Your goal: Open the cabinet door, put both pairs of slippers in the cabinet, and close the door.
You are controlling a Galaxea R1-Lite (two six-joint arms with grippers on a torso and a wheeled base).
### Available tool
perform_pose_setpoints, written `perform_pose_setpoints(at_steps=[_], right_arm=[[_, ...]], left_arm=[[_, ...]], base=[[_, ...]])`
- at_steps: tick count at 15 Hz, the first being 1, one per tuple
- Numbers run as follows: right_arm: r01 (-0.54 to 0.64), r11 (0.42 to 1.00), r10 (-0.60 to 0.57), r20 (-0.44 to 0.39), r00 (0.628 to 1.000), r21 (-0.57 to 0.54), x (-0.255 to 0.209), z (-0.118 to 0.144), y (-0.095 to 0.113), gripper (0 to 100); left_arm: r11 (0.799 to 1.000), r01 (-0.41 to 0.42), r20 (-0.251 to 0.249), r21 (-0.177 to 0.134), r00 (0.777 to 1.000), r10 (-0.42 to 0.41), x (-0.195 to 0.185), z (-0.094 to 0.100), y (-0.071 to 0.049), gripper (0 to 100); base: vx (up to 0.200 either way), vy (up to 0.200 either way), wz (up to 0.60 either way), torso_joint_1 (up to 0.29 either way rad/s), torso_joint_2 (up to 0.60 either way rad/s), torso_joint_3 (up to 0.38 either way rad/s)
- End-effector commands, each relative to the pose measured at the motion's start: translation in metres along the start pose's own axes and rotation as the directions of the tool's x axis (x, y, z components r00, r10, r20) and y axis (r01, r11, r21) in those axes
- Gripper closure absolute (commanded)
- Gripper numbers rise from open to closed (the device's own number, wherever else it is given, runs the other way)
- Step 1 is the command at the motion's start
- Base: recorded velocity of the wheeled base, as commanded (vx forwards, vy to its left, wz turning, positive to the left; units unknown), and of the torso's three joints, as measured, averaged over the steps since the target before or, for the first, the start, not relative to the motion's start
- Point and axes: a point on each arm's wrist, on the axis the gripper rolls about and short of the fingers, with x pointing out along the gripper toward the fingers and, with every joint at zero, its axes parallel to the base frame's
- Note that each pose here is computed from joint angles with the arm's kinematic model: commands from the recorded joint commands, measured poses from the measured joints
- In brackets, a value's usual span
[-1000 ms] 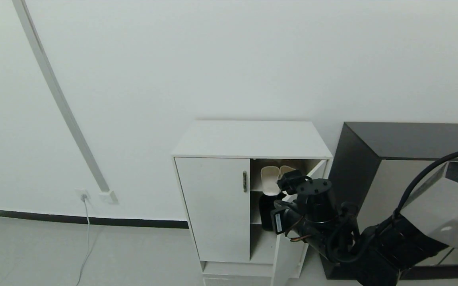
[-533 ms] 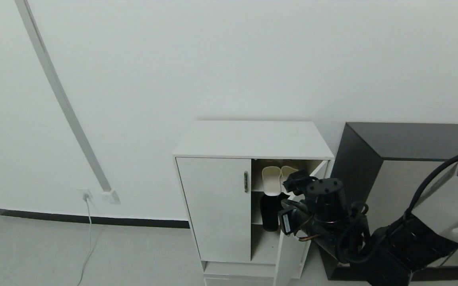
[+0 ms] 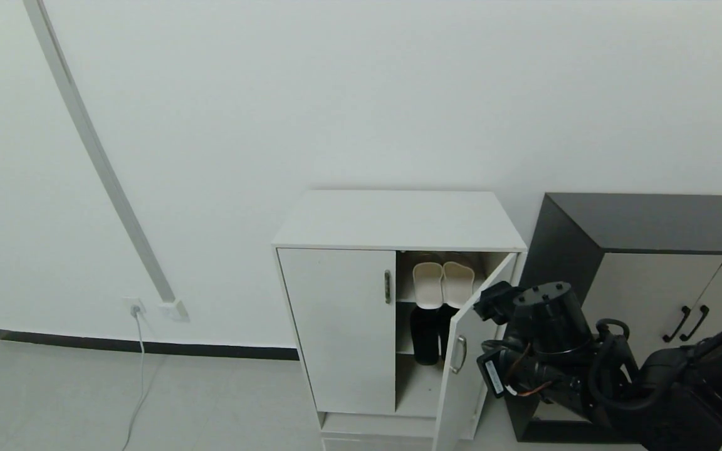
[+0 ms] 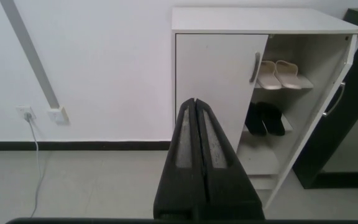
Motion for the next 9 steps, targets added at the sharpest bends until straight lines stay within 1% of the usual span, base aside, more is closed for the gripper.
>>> perform_pose_setpoints(at_steps=[1,6,9], right_arm=[[0.001,1.0,-0.001,0.006,1.0,0.003,-0.0021,0.0012,-0.0009,100],[0.001,1.0,-0.001,-0.026,1.0,-0.01,0.0011,-0.0058,0.0005,100],[0.001,1.0,-0.001,-0.036,0.999,-0.014,0.0043,-0.0083,0.0016,100]], left_arm=[[1.0,0.0,-0.001,0.0,1.0,0.0,0.0001,0.0,0.0,100],[1.0,0.0,-0.001,-0.003,1.0,0.0,0.0001,0.0,0.0,100],[1.0,0.0,-0.001,-0.003,1.0,0.0,0.0001,0.0,0.0,100]], base=[[0.2,0.0,0.0,-0.007,0.0,0.007],[0.2,0.0,0.0,0.007,0.0,0.002],[0.0,0.0,0.0,0.0,0.0,0.0]])
